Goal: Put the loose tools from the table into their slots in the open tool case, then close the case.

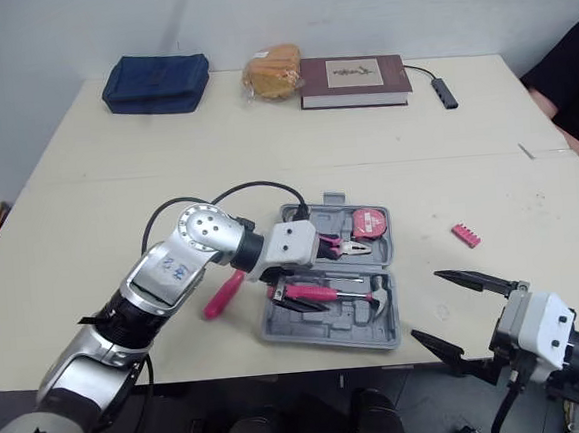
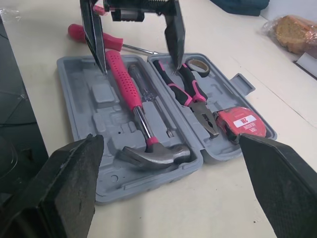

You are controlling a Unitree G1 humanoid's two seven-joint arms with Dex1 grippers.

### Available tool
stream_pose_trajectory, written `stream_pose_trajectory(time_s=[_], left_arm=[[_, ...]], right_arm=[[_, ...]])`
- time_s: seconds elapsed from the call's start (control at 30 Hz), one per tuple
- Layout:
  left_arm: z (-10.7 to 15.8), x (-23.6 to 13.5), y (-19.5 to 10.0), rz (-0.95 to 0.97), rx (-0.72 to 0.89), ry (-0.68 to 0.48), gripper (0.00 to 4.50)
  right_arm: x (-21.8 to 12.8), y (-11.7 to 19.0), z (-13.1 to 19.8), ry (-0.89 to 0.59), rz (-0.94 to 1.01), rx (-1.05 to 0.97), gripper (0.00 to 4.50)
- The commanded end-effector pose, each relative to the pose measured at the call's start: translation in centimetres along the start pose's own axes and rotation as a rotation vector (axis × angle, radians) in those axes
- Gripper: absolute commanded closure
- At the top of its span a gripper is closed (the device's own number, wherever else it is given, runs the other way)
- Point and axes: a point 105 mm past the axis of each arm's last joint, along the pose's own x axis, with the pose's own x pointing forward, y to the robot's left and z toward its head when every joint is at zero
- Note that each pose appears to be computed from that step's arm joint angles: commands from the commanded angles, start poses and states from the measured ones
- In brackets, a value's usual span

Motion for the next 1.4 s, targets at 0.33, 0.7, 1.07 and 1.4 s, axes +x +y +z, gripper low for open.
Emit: stream_pose_trajectory(time_s=[0.33,0.7,1.07,1.4], left_arm=[[-5.3,1.0,-1.0,0.080,-0.095,-0.002,4.46],[-7.6,1.3,-1.9,0.041,-0.095,0.116,4.46],[-11.3,1.7,-2.9,0.038,-0.237,0.327,4.46],[-12.3,1.4,-4.2,-0.041,-0.285,0.434,4.46]], right_arm=[[-0.4,0.0,-0.2,0.000,-0.033,-0.014,0.00],[-0.5,0.0,-0.3,0.001,-0.047,-0.007,0.00],[-0.7,0.2,-0.6,0.013,-0.059,0.006,0.00],[-0.8,0.2,-1.0,0.014,-0.075,0.013,0.00]])
